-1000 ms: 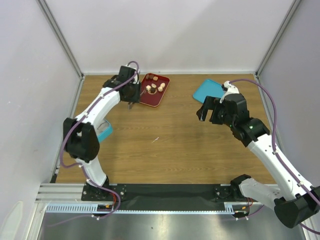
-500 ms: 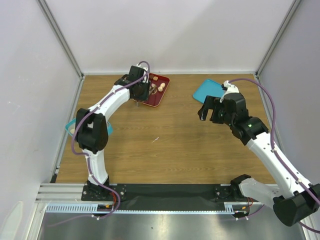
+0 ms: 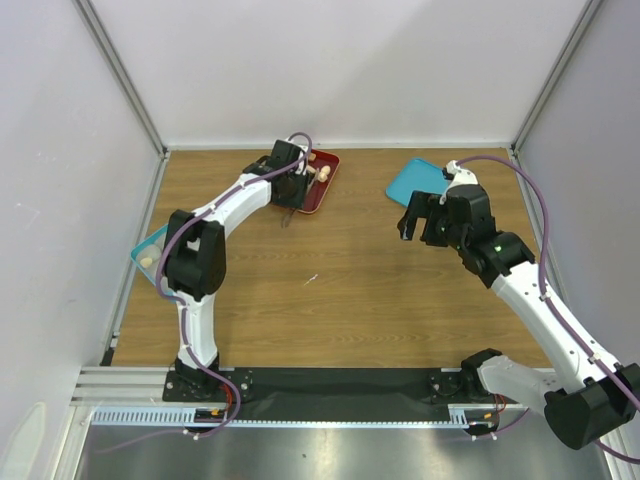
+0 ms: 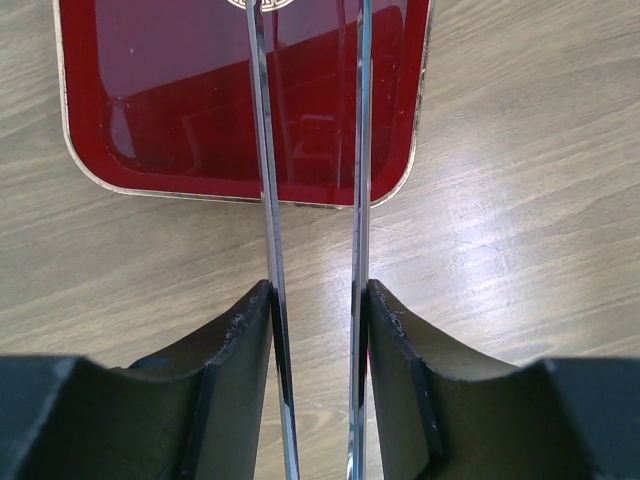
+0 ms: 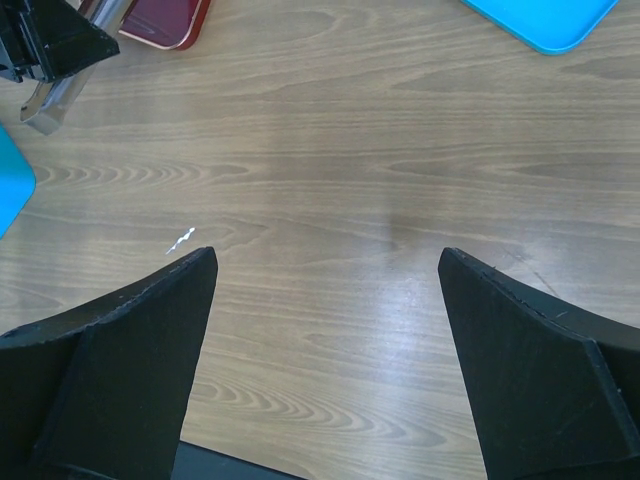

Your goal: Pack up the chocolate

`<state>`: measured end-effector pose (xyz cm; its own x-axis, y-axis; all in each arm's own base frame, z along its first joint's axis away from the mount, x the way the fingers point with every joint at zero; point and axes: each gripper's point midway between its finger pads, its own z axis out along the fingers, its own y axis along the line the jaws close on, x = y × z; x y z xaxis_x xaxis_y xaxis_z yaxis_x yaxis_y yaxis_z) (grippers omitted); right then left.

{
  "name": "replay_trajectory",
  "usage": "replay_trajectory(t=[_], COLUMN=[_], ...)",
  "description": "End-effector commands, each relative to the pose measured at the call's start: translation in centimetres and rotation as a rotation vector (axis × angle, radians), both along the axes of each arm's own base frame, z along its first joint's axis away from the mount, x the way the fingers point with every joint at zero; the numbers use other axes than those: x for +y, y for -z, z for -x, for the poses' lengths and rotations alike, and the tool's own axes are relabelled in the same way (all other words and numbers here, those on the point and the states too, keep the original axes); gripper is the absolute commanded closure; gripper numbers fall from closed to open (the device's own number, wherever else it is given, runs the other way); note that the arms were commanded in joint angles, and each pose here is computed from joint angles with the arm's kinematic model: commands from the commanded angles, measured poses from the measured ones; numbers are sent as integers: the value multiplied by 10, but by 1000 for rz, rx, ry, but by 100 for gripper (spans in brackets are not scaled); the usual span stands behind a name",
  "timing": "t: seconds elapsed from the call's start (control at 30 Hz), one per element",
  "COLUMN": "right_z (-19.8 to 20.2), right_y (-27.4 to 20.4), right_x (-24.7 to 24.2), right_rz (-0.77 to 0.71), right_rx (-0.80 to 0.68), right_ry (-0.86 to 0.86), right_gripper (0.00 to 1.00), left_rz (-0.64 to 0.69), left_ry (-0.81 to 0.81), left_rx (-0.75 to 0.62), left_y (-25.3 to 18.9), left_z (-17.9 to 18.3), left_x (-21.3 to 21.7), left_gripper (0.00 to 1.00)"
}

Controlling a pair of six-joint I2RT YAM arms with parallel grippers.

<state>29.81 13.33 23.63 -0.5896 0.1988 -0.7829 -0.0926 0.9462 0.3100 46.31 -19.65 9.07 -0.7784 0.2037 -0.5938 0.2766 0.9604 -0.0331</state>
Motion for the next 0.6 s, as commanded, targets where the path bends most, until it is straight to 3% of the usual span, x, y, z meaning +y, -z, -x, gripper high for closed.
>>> replay_trajectory(t=[0.0, 0.33, 0.57], right_z=[-5, -7, -6], right_y=[-10, -10, -12], right_x=[-4, -1, -1], right_rz=[6, -10, -11], right_rx=[-43, -44, -51], right_ry=[14, 8, 8], right_gripper=[1, 1, 0], left_rz=[11, -8, 0], left_ry=[-13, -40, -30], left_rx=[-67, -145, -122], left_y=[-19, -56, -45], left_z=[-11, -16, -17], left_x=[-3, 6, 2], left_gripper=[55, 53, 53])
